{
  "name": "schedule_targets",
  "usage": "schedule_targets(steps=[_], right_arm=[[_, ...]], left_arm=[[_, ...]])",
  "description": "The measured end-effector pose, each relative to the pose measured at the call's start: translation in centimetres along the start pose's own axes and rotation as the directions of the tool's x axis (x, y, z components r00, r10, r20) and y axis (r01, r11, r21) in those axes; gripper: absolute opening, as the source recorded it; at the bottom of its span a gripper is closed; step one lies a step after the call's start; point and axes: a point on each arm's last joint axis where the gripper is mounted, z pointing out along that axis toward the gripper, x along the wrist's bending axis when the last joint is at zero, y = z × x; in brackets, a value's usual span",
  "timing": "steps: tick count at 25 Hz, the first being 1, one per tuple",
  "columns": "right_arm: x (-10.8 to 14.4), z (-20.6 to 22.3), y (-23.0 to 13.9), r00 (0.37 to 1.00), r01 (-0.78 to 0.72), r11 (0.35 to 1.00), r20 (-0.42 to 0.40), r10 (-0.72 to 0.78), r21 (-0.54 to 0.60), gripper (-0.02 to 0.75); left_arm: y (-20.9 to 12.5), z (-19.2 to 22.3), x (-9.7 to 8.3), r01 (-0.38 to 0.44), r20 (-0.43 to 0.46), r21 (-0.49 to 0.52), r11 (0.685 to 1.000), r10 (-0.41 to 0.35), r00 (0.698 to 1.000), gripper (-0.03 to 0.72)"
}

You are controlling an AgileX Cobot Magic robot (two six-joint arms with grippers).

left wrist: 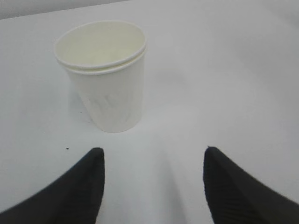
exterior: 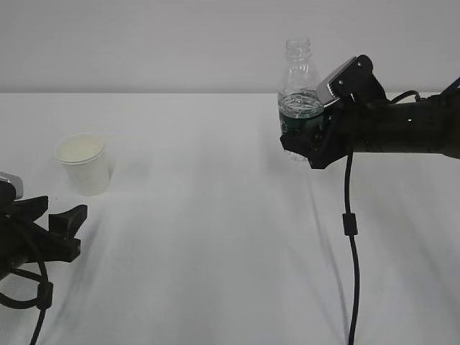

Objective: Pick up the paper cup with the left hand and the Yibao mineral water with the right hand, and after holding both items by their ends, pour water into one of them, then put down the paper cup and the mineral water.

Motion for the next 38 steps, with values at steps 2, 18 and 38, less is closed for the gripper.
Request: schedule_targets(steps=[2, 18, 38], right_arm=[[-0.2, 0.0, -0.1, 1.000, -0.016, 1.000, 0.022, 0.016, 0.008, 0.465], [-1.1, -0.1, -0.5, 0.988, -0.092, 0.995, 0.125, 0.086, 0.046, 0.465], [-1.2, -0.1, -0.5, 0.985, -0.104, 0.994, 0.143, 0.097, 0.041, 0.465]], left_arm=[[0.0, 0.0, 0.0, 0.000, 0.000, 0.000, 1.000, 0.000, 1.000, 0.474], [0.0, 0.0, 0.0, -0.001, 0.002, 0.000, 1.000, 0.001, 1.000, 0.467], [0.6, 1.8, -0.1, 0.005, -0.004, -0.030, 1.000, -0.005, 1.000, 0.474]])
